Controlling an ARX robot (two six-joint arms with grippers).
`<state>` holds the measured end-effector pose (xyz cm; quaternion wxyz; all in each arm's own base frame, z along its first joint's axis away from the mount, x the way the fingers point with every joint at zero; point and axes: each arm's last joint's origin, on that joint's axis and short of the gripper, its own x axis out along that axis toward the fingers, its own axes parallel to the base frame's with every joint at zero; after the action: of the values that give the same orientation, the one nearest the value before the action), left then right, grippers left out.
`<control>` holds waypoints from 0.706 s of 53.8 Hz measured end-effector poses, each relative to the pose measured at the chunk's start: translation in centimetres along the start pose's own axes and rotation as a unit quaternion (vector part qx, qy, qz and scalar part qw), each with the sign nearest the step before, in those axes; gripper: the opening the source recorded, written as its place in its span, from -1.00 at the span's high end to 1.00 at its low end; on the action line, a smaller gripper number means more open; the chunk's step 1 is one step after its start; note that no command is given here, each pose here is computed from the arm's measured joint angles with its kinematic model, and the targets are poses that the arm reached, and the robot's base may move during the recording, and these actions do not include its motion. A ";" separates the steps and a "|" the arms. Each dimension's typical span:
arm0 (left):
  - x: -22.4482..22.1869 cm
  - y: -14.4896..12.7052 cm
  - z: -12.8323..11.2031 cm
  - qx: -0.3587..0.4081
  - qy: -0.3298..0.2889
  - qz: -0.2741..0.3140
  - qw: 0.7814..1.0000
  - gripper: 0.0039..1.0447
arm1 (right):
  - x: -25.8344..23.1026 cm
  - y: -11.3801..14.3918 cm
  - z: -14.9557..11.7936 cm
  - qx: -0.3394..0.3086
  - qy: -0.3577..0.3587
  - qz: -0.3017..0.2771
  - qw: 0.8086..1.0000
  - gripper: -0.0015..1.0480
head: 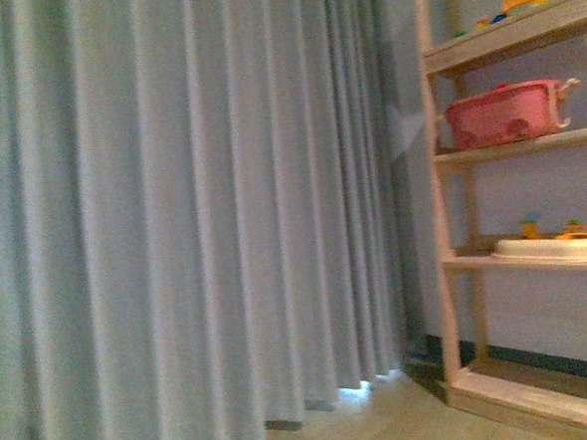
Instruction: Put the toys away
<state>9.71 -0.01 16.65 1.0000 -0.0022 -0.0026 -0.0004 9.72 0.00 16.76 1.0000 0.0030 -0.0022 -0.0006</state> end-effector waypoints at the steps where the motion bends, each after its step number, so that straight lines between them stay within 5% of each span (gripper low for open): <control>1: 0.0 0.0 0.0 0.000 0.000 0.001 1.000 -0.88 | 0.0 0.0 0.0 0.000 0.000 0.000 1.000 0.86; 38: 0.0 0.0 0.0 0.000 0.000 0.000 1.000 -0.88 | 0.0 0.0 0.0 0.000 0.000 0.001 1.000 0.86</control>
<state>9.71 -0.01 16.65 1.0000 -0.0022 -0.0026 -0.0004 9.72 0.00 16.77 1.0000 0.0030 -0.0024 0.0000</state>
